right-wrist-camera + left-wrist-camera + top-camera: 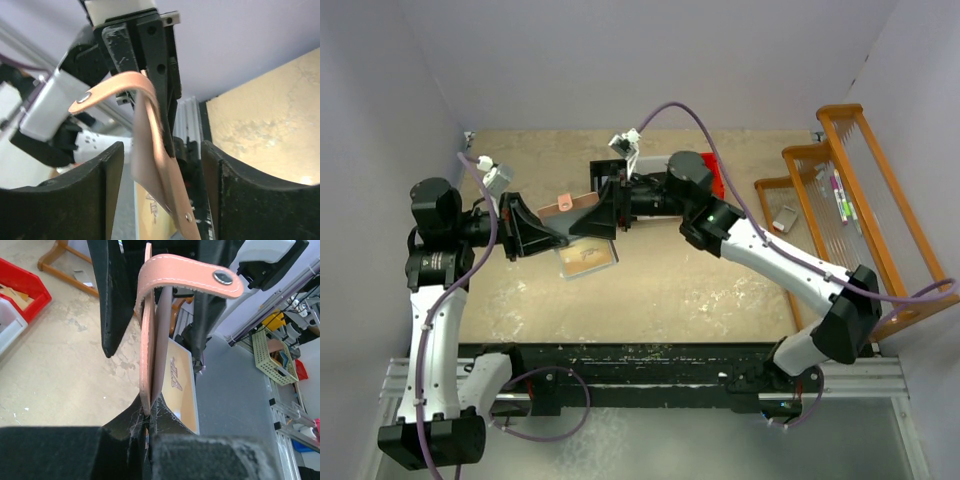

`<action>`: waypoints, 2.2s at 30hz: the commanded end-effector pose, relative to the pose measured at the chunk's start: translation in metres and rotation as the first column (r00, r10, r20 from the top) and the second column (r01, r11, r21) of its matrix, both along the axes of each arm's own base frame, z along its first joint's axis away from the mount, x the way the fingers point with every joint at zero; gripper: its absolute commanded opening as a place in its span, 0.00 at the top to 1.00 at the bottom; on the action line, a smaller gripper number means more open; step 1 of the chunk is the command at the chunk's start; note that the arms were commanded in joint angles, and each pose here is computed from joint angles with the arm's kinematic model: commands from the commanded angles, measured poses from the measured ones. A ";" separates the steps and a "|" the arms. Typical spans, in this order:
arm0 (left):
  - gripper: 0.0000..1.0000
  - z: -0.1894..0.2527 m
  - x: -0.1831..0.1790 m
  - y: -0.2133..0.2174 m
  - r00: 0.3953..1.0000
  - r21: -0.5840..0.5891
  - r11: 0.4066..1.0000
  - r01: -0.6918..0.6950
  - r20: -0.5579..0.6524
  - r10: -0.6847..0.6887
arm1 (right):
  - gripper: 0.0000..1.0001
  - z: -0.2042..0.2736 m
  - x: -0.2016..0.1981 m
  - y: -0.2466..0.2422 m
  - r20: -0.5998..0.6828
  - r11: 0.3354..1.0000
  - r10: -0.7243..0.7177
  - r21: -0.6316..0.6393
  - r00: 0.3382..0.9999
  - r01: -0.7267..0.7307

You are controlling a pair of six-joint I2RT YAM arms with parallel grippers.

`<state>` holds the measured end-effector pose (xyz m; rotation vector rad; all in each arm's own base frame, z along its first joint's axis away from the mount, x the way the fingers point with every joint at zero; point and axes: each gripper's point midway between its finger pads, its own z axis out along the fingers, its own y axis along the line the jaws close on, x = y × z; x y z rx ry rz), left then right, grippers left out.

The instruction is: Take the credit cards out of the card holder

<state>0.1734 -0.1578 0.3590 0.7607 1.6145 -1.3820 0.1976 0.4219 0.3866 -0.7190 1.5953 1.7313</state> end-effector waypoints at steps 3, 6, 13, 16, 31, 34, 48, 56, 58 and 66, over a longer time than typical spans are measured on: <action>1.00 0.005 -0.012 -0.002 0.996 0.007 0.997 0.078 0.046 -0.078 | 0.32 -0.018 -0.016 -0.009 0.229 0.953 0.219 -0.259 0.949 -0.157; 1.00 0.008 -0.018 -0.002 0.994 -0.001 0.995 0.101 0.050 -0.101 | 0.51 -0.023 -0.019 -0.007 0.224 0.934 0.282 -0.289 0.933 -0.212; 0.94 0.010 -0.016 -0.002 0.991 0.007 0.995 0.102 0.081 -0.102 | 1.00 -0.014 -0.016 -0.002 0.228 0.936 0.281 -0.279 0.932 -0.214; 0.08 0.005 -0.009 -0.001 0.995 0.021 0.997 0.077 0.067 -0.078 | 1.00 0.009 -0.005 0.000 0.250 0.967 0.179 -0.224 0.951 -0.123; 0.01 0.023 0.013 -0.003 0.986 -0.180 0.977 -0.118 -0.140 0.093 | 1.00 0.117 0.016 -0.052 0.006 0.833 -0.304 0.487 0.953 0.263; 0.01 0.038 0.010 -0.004 0.983 -0.230 0.965 -0.124 -0.160 0.089 | 1.00 0.115 0.018 -0.048 -0.034 0.810 -0.323 0.507 0.946 0.295; 0.10 0.050 0.003 -0.004 0.983 -0.253 0.958 -0.136 -0.154 0.099 | 1.00 0.095 0.015 -0.032 -0.162 0.731 -0.380 0.551 0.911 0.403; 0.63 0.044 0.010 -0.003 0.972 -0.261 0.948 -0.180 -0.198 0.130 | 1.00 0.070 0.017 -0.040 -0.226 0.692 -0.434 0.537 0.872 0.483; 0.74 0.043 0.012 -0.002 0.968 -0.259 0.947 -0.191 -0.211 0.137 | 1.00 0.067 0.018 -0.040 -0.230 0.691 -0.439 0.532 0.868 0.490; 1.00 0.026 0.033 0.004 0.937 -0.147 0.947 -0.286 -0.249 0.244 | 0.56 0.032 0.015 -0.032 -0.135 0.862 -0.306 0.382 0.942 0.335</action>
